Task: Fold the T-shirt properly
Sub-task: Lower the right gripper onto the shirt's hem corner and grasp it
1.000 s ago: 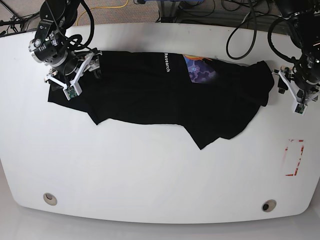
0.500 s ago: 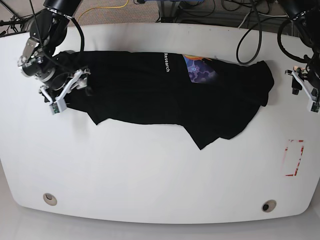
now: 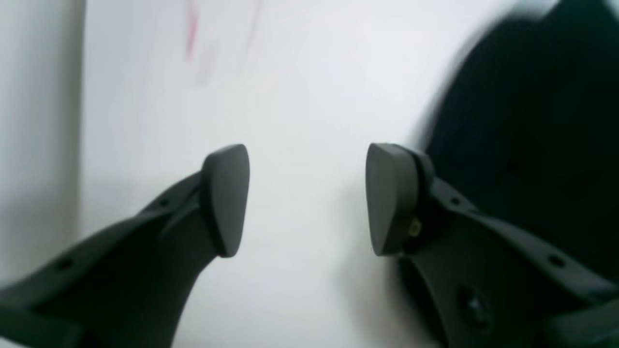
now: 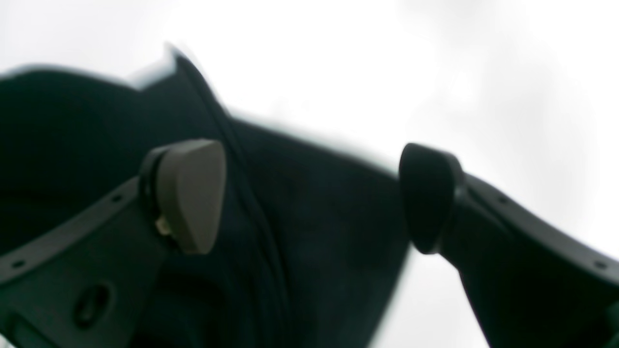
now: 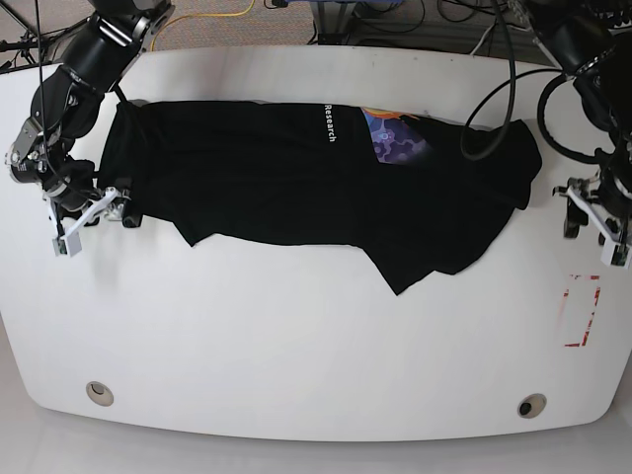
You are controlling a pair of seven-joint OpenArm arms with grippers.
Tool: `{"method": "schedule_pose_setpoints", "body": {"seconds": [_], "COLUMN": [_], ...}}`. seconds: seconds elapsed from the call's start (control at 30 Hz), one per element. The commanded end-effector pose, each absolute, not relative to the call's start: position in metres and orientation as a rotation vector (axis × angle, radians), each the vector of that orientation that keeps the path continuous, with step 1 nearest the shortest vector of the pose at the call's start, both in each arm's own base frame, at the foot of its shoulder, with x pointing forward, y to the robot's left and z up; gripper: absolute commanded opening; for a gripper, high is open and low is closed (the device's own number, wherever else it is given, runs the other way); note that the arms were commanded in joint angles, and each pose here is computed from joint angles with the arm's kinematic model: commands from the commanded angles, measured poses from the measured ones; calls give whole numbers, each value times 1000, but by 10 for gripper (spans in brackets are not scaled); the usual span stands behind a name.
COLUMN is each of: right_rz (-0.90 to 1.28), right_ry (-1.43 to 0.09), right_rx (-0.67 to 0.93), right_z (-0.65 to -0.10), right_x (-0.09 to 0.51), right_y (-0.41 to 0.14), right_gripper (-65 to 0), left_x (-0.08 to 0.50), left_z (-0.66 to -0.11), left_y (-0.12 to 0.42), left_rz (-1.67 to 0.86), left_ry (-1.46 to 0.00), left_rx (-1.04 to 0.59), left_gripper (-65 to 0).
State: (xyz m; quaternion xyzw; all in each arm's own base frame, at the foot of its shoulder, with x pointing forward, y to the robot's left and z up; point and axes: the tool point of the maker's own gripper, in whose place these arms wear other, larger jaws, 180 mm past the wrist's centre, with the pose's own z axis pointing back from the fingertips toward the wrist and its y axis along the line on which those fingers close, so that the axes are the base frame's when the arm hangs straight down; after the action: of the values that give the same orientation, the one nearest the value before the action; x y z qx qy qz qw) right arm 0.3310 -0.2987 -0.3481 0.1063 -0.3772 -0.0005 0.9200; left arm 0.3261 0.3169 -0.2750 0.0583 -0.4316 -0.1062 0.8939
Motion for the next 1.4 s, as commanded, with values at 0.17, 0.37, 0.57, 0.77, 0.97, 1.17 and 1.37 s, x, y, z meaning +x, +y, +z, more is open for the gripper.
{"method": "schedule_pose_setpoints", "body": {"seconds": [0.17,0.37,0.57,0.77,0.97,1.17,1.37], "right_rz": [44,59,77,135,162,151,96], "right_ry": [-777,-763,-760,-727,-707,-685,-639], "right_rx": [243,284,293,296,314,370,414], "right_z": [-336,-346,-351,-355,-361,-376,-396], "right_x": [373,378,376,375,378,388,379], "right_y": [-293,-278,-269,-255,-244,-232,-230], "right_gripper": [-112,-107,-107,-105,-103,-106,-111], "left_x": [348,355,353,353,352,347,346], "left_z": [-268,-271,-275,-272,-272,-264,-262], "left_y": [304,282,276,273,273,282,289], "left_rz": [-251,-301,-312,-313,-315,-310,-312], "left_ry": [-913,-896,-881,-893,-891,-908,-904], "left_rx": [99,80,76,84,87,116,134], "left_gripper": [-301,-294,-293,-292,-292,-293,-293]}}
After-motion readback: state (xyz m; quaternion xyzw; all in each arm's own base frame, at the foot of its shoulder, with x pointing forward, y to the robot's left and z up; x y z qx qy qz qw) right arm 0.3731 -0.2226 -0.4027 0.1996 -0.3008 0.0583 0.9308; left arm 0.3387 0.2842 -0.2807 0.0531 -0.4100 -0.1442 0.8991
